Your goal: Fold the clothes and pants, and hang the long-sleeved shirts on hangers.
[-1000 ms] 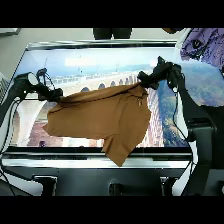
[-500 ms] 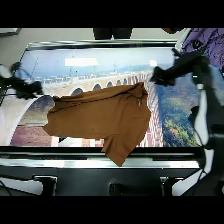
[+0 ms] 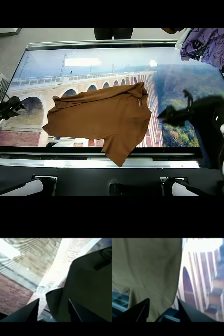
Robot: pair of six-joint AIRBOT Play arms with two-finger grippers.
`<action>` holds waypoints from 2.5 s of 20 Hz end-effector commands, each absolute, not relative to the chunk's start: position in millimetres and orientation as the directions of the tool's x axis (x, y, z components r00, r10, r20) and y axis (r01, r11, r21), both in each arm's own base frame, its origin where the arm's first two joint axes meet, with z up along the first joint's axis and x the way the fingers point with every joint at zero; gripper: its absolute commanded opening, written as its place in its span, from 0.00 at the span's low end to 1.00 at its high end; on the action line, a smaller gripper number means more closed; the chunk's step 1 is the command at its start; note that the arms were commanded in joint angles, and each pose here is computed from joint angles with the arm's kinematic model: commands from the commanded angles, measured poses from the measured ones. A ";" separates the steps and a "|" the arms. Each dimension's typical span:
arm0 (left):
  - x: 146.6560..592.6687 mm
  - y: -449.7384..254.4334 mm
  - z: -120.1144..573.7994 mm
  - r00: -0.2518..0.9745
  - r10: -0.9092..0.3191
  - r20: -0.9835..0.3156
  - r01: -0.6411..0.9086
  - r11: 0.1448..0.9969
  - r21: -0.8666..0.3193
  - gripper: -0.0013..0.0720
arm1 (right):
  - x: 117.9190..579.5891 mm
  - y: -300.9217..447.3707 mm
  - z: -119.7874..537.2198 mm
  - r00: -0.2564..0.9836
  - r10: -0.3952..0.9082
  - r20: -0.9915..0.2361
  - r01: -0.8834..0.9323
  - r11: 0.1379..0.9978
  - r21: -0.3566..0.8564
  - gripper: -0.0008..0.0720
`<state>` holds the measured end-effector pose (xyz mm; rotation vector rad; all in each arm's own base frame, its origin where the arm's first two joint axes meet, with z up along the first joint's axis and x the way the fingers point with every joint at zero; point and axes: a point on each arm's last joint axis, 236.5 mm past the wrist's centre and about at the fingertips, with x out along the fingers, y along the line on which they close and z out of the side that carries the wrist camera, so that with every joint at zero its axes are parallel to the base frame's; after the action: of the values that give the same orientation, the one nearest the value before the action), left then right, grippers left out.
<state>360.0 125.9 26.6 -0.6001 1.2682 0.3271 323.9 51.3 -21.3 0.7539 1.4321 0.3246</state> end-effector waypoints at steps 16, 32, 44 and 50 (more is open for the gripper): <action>344.6 114.5 23.4 0.244 -0.132 -0.961 -0.551 0.796 -0.250 0.58 | 265.4 134.4 -117.1 0.148 0.647 -0.748 0.296 0.693 0.657 0.46; 311.9 45.2 -78.1 0.311 -0.465 -0.829 -0.445 0.699 -0.560 0.83 | 310.8 104.5 -55.8 0.223 0.609 -0.762 0.307 0.698 0.647 0.05; 300.2 43.7 -100.4 0.282 -0.463 -0.840 -0.428 0.723 -0.542 0.83 | 309.2 107.9 -46.6 0.224 0.622 -0.750 0.302 0.688 0.660 0.05; 297.6 46.6 -115.7 0.256 -0.461 -0.850 -0.448 0.723 -0.526 0.47 | 310.1 107.8 -38.5 0.244 0.619 -0.747 0.295 0.686 0.665 0.05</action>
<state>299.3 44.0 -107.9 -0.8383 1.3454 -0.0200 309.5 108.0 -42.1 0.8425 1.3577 0.2636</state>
